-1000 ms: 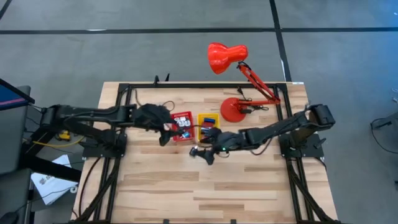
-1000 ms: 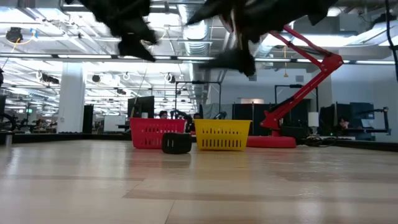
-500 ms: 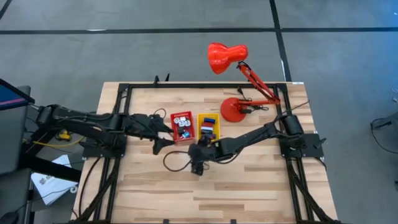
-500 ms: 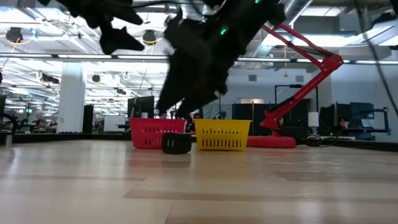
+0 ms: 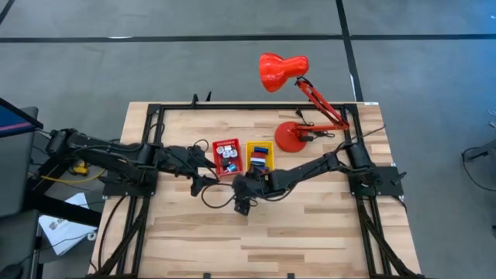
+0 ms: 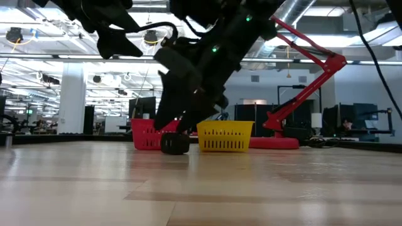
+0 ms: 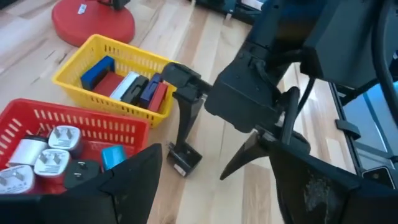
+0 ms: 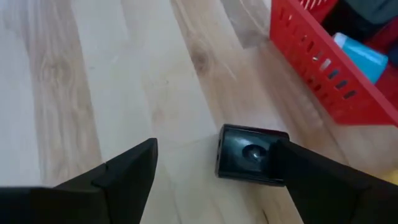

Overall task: Pick & Place Office items
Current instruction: Put the black charger adapter into the red basket

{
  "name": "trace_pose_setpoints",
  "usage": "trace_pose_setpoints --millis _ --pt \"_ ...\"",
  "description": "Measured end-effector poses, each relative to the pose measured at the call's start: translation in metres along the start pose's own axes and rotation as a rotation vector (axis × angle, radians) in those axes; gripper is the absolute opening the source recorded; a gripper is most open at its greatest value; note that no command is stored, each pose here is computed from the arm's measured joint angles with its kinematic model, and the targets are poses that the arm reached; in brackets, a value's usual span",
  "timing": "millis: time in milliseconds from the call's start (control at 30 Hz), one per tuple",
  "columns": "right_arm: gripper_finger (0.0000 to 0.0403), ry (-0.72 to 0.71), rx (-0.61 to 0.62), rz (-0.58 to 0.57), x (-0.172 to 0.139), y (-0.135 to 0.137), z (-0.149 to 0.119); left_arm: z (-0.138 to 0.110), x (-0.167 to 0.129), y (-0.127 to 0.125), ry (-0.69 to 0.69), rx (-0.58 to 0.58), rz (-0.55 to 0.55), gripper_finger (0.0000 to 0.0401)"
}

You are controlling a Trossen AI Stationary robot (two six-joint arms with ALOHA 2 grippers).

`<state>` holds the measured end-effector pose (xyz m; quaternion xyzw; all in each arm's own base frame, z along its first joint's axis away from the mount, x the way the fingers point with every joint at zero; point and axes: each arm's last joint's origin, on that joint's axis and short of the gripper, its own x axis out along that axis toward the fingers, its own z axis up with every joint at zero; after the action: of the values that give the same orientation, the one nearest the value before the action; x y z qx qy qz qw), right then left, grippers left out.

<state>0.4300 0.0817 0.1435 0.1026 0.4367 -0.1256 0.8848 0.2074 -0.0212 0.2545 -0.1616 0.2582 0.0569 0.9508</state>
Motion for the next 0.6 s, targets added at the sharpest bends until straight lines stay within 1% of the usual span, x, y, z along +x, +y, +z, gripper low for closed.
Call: trace_pose_setpoints --millis 133,333,467,600 --pt "0.0309 -0.001 -0.006 -0.02 0.0 0.0 -0.001 0.0 0.0 0.0 0.0 0.003 0.001 0.0294" --pt "0.0257 0.01 -0.023 -0.029 0.001 -0.005 0.0 0.0 0.0 0.0 0.0 0.004 0.002 0.0294" --pt "0.023 0.014 -0.135 -0.024 0.001 0.0 -0.004 0.0 0.0 0.0 0.0 0.005 0.001 0.0294" --pt "0.0214 0.021 -0.311 -0.012 -0.001 0.008 -0.009 0.0 0.0 0.0 0.0 0.006 0.001 0.0294"
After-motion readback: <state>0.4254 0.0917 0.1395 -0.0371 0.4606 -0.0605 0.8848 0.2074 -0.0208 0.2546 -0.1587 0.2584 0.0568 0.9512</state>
